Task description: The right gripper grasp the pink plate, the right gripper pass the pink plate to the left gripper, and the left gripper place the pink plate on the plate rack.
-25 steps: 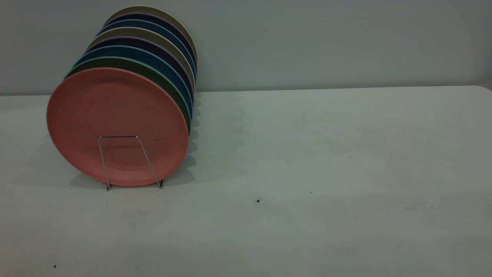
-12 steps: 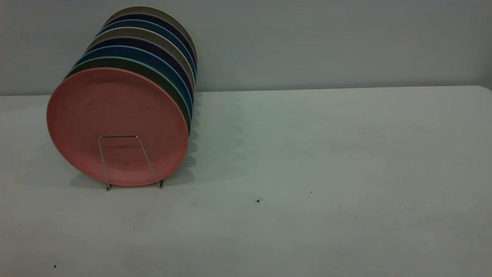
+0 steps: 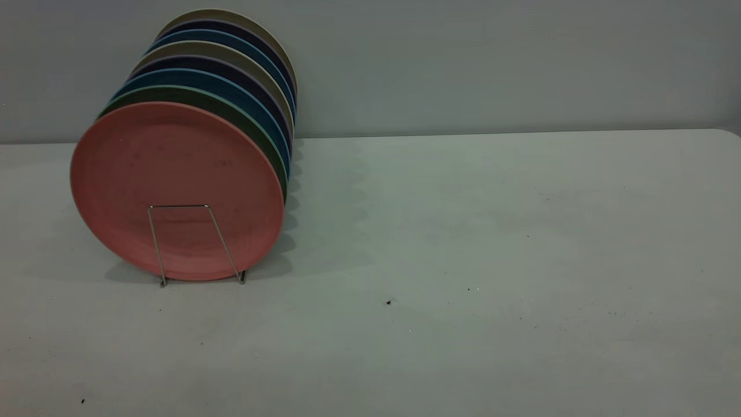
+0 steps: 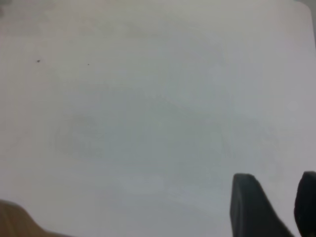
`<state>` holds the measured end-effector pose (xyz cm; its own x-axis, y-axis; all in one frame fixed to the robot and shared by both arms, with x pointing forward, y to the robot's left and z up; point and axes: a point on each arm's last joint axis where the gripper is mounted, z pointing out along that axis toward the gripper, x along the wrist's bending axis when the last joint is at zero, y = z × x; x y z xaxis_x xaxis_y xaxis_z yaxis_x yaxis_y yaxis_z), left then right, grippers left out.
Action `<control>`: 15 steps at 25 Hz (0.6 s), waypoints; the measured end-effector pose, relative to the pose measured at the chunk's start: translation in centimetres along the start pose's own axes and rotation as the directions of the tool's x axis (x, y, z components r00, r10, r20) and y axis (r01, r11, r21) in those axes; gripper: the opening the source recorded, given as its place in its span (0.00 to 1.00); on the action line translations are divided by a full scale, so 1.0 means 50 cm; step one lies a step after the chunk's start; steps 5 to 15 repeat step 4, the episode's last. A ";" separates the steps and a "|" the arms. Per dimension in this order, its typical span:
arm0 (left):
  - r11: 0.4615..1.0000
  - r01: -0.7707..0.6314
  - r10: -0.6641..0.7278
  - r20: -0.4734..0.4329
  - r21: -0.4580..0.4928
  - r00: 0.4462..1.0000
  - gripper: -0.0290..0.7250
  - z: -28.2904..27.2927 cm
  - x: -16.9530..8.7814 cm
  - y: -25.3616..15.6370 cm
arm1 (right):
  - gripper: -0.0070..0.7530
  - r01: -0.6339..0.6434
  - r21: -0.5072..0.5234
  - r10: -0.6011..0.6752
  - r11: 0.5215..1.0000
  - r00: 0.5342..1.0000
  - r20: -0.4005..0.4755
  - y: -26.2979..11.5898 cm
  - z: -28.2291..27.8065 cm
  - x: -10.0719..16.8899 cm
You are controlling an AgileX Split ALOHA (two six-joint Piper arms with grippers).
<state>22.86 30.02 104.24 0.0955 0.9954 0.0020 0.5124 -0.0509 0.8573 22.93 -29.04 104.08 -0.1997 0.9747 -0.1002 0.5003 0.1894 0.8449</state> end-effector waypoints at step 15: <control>1.000 0.000 0.000 0.000 0.000 1.000 0.58 0.000 0.000 0.000 | 0.32 0.000 0.000 0.000 1.000 1.000 0.000 0.000 0.000 0.000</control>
